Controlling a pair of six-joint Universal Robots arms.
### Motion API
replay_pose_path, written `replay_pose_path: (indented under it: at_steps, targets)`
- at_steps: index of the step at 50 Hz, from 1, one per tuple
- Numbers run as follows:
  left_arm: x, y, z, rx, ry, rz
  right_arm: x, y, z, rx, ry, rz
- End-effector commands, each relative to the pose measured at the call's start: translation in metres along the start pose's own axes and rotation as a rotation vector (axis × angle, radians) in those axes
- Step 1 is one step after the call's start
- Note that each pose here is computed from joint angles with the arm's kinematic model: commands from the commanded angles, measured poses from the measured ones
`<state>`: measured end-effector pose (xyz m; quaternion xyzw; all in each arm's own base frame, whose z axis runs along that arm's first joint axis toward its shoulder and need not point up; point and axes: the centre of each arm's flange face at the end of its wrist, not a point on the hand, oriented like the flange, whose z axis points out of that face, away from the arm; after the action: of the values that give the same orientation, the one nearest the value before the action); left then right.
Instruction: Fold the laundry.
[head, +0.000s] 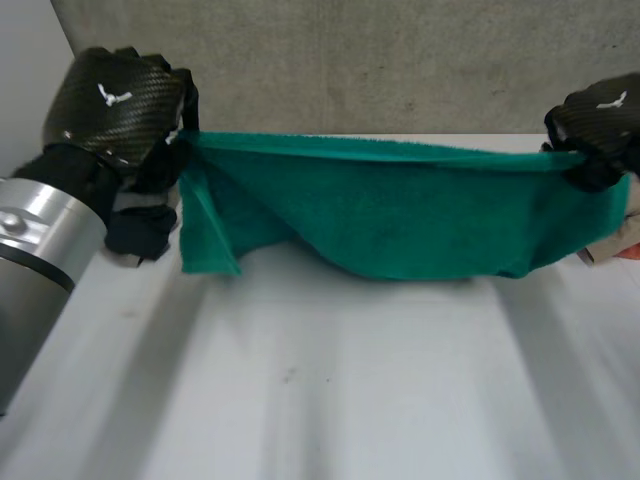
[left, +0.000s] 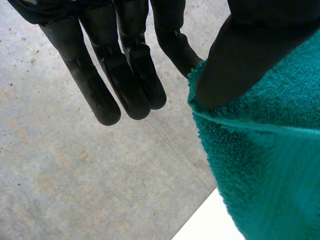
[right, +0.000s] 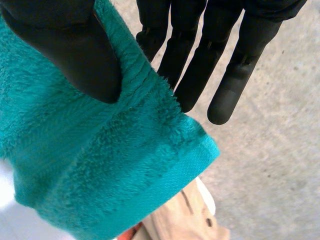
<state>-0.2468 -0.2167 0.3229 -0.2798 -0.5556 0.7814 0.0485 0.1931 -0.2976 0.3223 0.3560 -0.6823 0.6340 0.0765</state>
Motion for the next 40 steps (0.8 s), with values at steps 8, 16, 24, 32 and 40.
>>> replay_pose_path:
  at_steps: [8, 16, 24, 32, 40]
  targets:
    - [0.03, 0.097, 0.041, -0.307, 0.119, 0.015, -0.025, 0.029, 0.022, -0.127, -0.132, -0.057]
    - [-0.002, 0.079, 0.121, -0.097, -0.01, 0.125, -0.003, -0.003, 0.086, 0.132, 0.166, -0.045]
    - [-0.065, -0.048, 0.153, 0.492, -0.313, 0.171, 0.043, -0.093, 0.079, 0.761, 0.545, 0.061]
    - [-0.053, -0.024, 0.135, 0.354, -0.242, 0.113, 0.029, -0.09, 0.075, 0.707, 0.468, 0.076]
    - [-0.017, 0.051, 0.096, 0.052, -0.121, 0.085, -0.007, -0.046, 0.081, 0.516, 0.298, 0.082]
